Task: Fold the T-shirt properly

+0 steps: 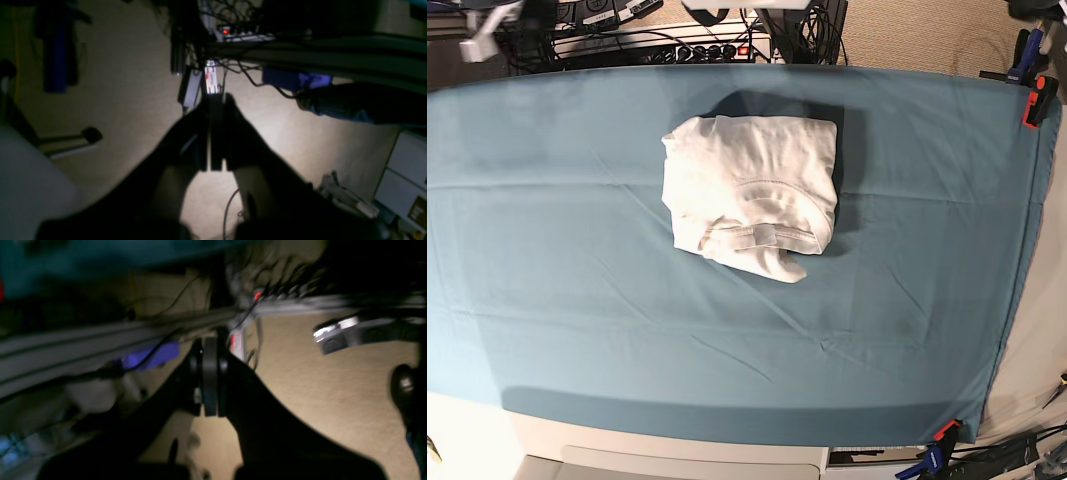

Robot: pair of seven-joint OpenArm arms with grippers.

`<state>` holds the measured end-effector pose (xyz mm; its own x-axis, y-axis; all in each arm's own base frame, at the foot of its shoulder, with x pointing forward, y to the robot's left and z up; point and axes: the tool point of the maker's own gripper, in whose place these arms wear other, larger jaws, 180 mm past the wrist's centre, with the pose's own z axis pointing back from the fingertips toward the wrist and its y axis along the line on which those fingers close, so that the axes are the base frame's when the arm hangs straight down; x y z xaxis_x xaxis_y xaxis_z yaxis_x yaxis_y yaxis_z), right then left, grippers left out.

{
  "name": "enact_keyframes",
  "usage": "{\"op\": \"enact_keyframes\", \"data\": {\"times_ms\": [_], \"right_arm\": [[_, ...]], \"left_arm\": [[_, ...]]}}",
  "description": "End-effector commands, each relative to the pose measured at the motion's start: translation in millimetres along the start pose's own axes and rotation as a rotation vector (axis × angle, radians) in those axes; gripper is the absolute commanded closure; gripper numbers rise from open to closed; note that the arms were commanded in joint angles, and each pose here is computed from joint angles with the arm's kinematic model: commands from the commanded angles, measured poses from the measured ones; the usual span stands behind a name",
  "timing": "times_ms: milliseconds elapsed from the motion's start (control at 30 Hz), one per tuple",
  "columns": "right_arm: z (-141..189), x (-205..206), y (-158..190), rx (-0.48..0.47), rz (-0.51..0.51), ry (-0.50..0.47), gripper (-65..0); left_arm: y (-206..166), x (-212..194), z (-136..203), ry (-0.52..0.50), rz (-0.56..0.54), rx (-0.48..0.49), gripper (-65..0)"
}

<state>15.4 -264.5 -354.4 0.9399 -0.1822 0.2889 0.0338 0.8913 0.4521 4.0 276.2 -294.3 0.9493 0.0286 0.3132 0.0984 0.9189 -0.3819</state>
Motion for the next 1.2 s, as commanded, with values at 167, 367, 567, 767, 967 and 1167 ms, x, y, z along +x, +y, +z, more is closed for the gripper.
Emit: {"op": "enact_keyframes", "data": {"times_ms": [167,367,567,767,967,1167], "right_arm": [[-35.5,-51.5,-0.1,-0.072,0.141,0.283,0.0],[-63.6,-78.6,-10.4,-0.120,0.227,0.352,0.0],[-101.9,-123.9,-50.1,-0.167,0.168,0.446,0.0],[-157.3,-129.2,-85.7,-0.184,0.028,0.331,0.0],[-208.3,-96.3,-93.4,-0.162,-0.127,0.198,0.0],[-240.0,-67.1,-91.2,-0.169,-0.054,0.185,0.0]], "left_arm": [[-48.1,-38.1,-22.5,0.118,0.008,-0.185,0.0],[-116.1,-68.7,-64.6,0.218,0.046,-0.483,0.0],[-140.8,-84.0,-116.0,0.299,-0.006,-0.578,0.0],[-114.6,-82.7,-184.6,0.279,-0.106,-0.445,0.0],[-84.6,-75.3,-237.0,0.252,-0.176,-0.347,0.0],[-49.8,-83.2,-283.3,0.255,-0.180,-0.195,0.0]]}}
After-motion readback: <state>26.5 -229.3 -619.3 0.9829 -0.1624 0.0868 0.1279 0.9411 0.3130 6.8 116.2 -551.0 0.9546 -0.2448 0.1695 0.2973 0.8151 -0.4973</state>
